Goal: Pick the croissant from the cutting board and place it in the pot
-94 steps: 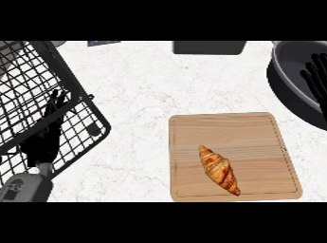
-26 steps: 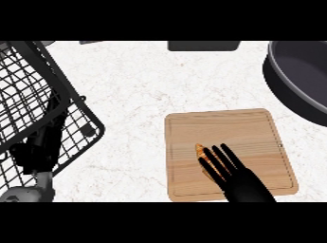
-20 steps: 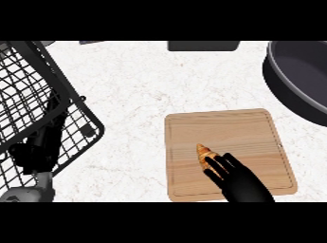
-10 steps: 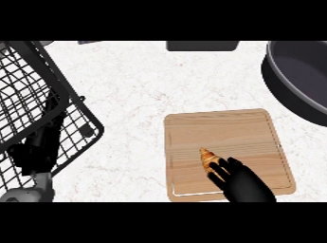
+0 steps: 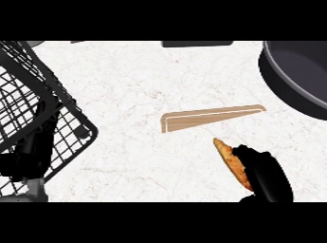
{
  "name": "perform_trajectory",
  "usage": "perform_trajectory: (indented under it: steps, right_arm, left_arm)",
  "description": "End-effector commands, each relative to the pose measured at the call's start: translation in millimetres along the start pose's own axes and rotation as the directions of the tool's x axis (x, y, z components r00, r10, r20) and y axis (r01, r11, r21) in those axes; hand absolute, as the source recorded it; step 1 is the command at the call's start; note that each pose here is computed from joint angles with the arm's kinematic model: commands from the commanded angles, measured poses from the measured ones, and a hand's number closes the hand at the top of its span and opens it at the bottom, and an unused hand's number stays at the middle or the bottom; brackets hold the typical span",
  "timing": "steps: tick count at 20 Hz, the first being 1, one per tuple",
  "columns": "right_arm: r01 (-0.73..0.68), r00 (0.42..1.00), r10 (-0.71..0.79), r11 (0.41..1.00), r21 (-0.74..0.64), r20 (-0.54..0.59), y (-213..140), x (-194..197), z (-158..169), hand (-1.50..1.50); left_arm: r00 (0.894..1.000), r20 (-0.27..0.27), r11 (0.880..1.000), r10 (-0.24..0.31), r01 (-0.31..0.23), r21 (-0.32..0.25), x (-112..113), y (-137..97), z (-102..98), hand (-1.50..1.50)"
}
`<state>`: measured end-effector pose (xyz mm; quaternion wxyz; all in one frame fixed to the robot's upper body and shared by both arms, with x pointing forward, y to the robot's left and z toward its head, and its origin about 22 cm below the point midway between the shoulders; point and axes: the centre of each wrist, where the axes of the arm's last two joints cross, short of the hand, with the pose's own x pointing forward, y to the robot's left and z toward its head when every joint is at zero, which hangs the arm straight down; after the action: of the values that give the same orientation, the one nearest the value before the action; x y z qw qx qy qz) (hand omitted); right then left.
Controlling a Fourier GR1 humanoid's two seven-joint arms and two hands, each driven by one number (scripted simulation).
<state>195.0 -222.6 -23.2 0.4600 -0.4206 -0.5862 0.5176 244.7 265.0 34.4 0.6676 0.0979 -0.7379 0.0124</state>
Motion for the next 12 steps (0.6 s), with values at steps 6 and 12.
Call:
perform_trajectory:
  steps: [6, 12]
  right_arm:
    - [-0.01, 0.789, -0.172, 0.956, -0.292, -0.59, -57.6, -41.9, -56.5, 1.5]
    - [-0.193, 0.555, -0.23, 0.899, -0.393, -0.799, -110.3, -63.1, -102.1, 1.5]
  left_arm:
    - [0.998, 0.034, 0.998, 0.047, -0.045, -0.046, 6.6, -14.8, -2.5, 0.0]
    - [0.996, 0.058, 0.99, 0.071, -0.064, -0.125, 16.4, -35.6, -13.0, 0.0]
